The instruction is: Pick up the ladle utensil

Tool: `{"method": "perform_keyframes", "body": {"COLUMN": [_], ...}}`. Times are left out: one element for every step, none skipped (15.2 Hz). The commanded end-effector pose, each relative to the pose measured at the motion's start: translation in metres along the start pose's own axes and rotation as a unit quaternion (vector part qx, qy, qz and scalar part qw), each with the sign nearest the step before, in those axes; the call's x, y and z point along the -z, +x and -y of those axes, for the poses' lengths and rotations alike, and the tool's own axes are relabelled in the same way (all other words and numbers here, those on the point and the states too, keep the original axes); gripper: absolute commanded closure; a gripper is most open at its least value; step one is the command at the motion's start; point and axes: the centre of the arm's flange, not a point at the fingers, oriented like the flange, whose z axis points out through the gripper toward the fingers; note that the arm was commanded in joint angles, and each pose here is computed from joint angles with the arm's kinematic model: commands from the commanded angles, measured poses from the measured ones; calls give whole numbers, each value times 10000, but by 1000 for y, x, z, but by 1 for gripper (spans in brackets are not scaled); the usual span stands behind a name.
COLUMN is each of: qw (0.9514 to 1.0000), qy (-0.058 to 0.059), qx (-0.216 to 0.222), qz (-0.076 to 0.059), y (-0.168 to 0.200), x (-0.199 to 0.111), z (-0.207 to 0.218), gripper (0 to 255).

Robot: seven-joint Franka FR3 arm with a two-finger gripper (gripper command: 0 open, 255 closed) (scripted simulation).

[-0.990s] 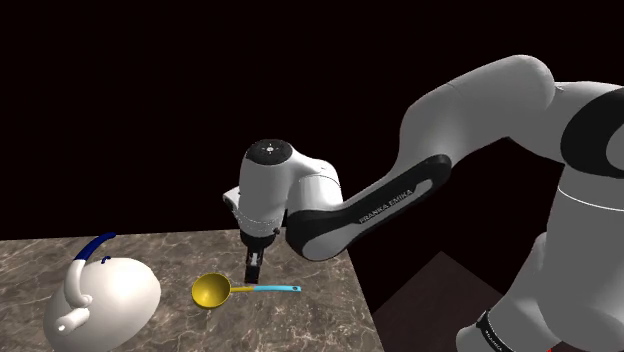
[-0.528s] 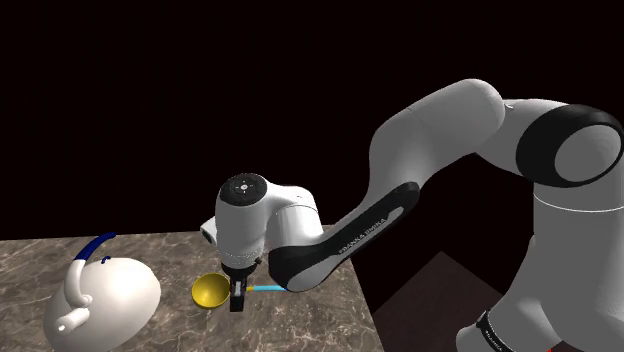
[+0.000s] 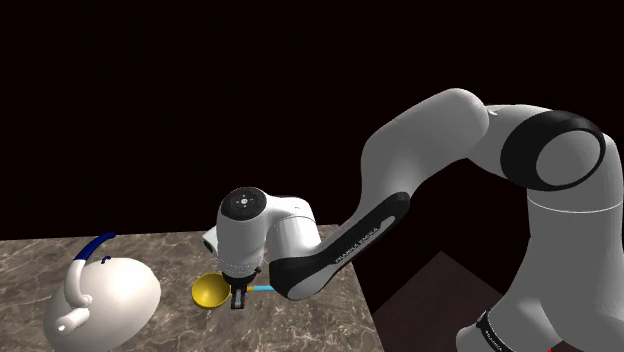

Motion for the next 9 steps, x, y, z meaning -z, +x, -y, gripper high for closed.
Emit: {"method": "perform_keyframes", "body": {"qw": [10000,10000,10000,10000,10000,10000,10000,10000,10000], "qy": [-1,-1,-1,-1,-1,-1,-1,-1,-1], "qx": [-1,-1,-1,-1,-1,-1,-1,-1,-1], "qz": [0,0,0,0,0,0,0,0,0], "y": [0,0,0,0,0,0,0,0,0], "x": [-1,-1,-1,-1,-1,-1,-1,-1,4], "z": [0,0,0,0,-1,-1,-1,0,-1], "gripper": [255,255,255,255,255,255,255,255,255]}}
